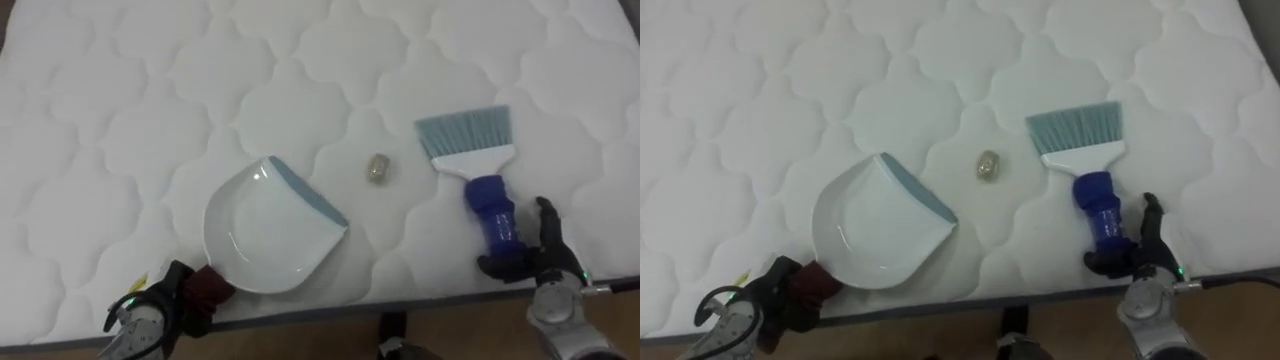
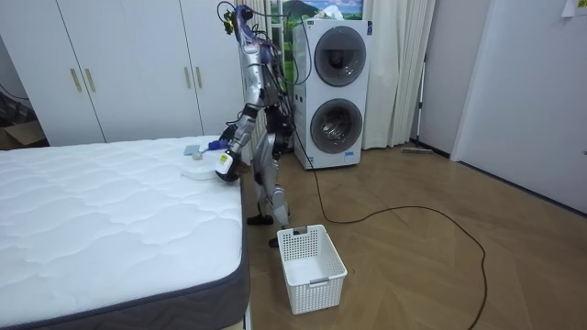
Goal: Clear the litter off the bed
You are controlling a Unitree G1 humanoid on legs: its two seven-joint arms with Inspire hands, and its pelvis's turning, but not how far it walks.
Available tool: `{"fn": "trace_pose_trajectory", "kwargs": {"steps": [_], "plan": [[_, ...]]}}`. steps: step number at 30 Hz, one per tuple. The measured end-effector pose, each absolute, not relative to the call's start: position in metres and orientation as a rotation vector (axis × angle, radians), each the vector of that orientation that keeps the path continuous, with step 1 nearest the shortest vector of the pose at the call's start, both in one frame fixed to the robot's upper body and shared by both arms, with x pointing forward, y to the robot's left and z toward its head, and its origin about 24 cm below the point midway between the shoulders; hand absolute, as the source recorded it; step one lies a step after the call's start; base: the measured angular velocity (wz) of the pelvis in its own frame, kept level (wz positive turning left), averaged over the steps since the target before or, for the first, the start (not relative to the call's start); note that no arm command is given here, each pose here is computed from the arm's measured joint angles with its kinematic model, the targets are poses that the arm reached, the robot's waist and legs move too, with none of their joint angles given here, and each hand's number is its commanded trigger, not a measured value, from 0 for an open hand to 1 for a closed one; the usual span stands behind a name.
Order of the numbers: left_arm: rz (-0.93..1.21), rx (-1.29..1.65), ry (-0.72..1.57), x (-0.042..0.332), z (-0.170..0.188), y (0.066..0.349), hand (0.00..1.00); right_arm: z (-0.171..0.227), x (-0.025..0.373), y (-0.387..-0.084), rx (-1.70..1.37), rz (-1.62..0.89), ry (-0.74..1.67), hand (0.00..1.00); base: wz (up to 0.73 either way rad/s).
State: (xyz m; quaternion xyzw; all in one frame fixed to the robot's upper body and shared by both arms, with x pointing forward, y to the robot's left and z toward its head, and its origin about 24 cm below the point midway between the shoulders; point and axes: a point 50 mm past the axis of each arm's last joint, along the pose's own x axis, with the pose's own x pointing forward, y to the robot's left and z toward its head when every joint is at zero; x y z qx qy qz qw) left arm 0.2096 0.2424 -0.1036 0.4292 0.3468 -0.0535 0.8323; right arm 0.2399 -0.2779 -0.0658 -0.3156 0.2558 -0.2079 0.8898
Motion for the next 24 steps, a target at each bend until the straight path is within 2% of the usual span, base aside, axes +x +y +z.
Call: {"fn": "trace_pose_trajectory", "kwargs": {"steps": [4, 14, 24], "plan": [[-0.114, 0.91, 0.731, 0.21, -0.103, 0.242, 1.0, -0.056, 0.244, -0.292, -0.683, -0.45, 0.513, 1.0, 0.0], [-0.122, 0.921, 0.722, 0.209, -0.102, 0.244, 1.0, -0.059, 0.246, -0.287, -0.684, -0.388, 0.532, 1.0, 0.02], [-0.158, 0.935, 0.728, 0.209, -0.103, 0.241, 1.0, -0.066, 0.239, -0.291, -0.506, -0.436, 0.61, 1.0, 0.02]]}}
